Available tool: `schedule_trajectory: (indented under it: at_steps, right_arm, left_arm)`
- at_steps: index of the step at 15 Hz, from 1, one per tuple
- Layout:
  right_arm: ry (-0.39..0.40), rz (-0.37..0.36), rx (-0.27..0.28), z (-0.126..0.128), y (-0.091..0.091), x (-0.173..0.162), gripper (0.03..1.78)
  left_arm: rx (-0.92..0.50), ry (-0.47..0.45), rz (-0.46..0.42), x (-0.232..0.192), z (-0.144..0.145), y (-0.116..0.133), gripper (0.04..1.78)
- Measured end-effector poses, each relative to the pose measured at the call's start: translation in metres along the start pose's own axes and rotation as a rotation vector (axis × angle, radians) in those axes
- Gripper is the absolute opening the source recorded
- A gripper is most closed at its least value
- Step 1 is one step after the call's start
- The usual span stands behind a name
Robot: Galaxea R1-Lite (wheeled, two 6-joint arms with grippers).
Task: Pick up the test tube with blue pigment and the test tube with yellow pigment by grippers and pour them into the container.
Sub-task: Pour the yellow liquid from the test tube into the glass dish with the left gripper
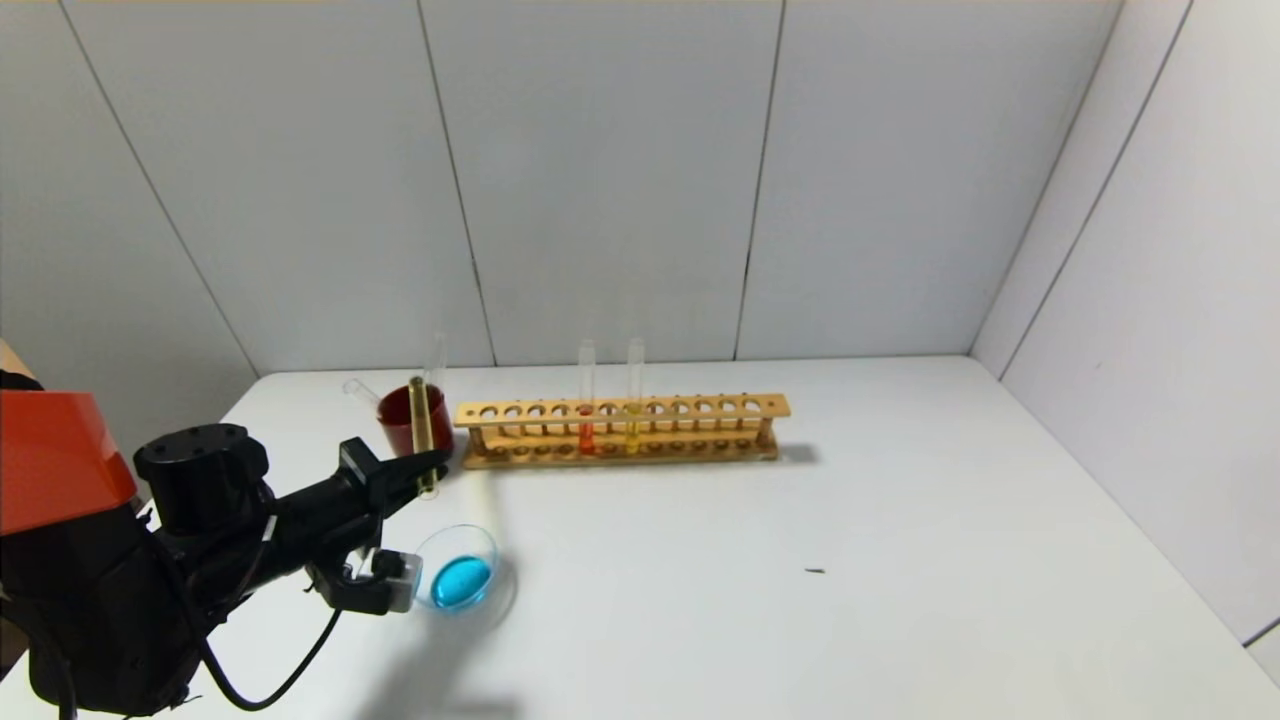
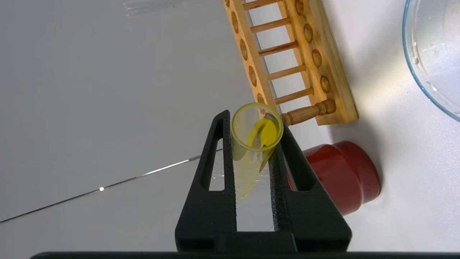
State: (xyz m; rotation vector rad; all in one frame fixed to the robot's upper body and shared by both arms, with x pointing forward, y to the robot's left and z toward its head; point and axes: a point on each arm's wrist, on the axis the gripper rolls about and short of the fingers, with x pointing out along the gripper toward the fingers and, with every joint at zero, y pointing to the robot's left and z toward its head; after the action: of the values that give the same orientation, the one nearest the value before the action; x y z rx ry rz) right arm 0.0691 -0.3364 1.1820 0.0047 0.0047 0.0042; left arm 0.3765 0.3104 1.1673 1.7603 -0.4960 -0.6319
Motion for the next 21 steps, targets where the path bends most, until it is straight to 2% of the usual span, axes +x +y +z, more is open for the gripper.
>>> schedule_trajectory:
  at_steps: [12,21]
  right_arm:
    - [0.000,0.000,0.000,0.000,0.000,0.000,1.75]
    - [0.000,0.000,0.000,0.000,0.000,0.000,1.75]
  left_arm:
    - [0.068,-0.001,0.003,0.004,0.005,0.003,0.31]
    - [0.184,0.001,0.020,0.000,0.006,0.010,0.31]
